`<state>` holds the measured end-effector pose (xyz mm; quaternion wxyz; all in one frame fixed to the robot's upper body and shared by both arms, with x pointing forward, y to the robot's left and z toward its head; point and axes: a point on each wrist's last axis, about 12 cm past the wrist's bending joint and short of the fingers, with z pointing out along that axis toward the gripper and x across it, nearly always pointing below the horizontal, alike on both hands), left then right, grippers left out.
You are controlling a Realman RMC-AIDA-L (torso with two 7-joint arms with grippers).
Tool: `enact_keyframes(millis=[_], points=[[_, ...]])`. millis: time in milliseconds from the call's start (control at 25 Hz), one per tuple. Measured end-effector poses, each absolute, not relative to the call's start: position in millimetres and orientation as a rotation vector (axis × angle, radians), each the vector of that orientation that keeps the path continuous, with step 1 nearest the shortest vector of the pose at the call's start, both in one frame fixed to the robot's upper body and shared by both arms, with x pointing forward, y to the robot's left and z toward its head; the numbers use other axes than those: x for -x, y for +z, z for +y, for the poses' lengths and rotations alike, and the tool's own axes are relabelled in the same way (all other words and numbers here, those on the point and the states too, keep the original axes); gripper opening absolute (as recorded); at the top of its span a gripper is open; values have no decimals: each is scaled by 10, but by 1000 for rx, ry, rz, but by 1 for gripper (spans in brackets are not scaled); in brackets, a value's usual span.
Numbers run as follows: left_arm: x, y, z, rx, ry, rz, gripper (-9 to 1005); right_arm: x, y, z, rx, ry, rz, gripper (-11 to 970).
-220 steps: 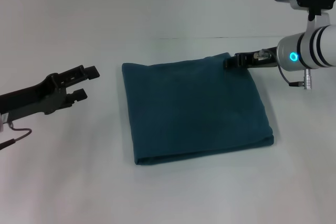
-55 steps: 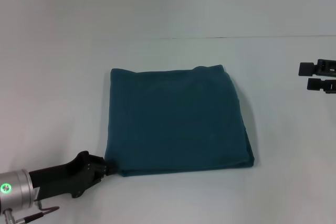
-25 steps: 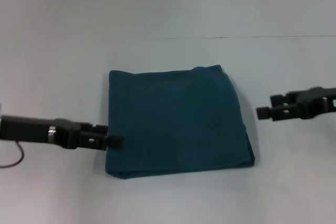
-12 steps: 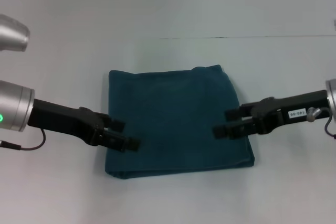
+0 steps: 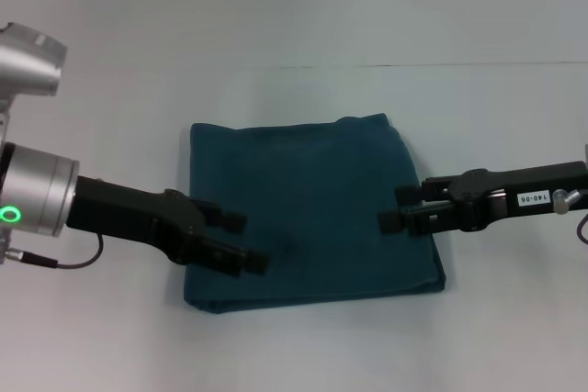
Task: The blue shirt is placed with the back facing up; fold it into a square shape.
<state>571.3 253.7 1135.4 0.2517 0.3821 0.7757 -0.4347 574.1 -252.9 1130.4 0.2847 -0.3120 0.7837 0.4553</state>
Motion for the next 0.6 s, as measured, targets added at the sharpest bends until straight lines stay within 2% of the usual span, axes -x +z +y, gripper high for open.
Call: enact_keyframes(millis=[600], points=[[-5721,11296,2481,-1046,-1138,2097,937,-5820,11256,-2443,811,1162,2060,915]])
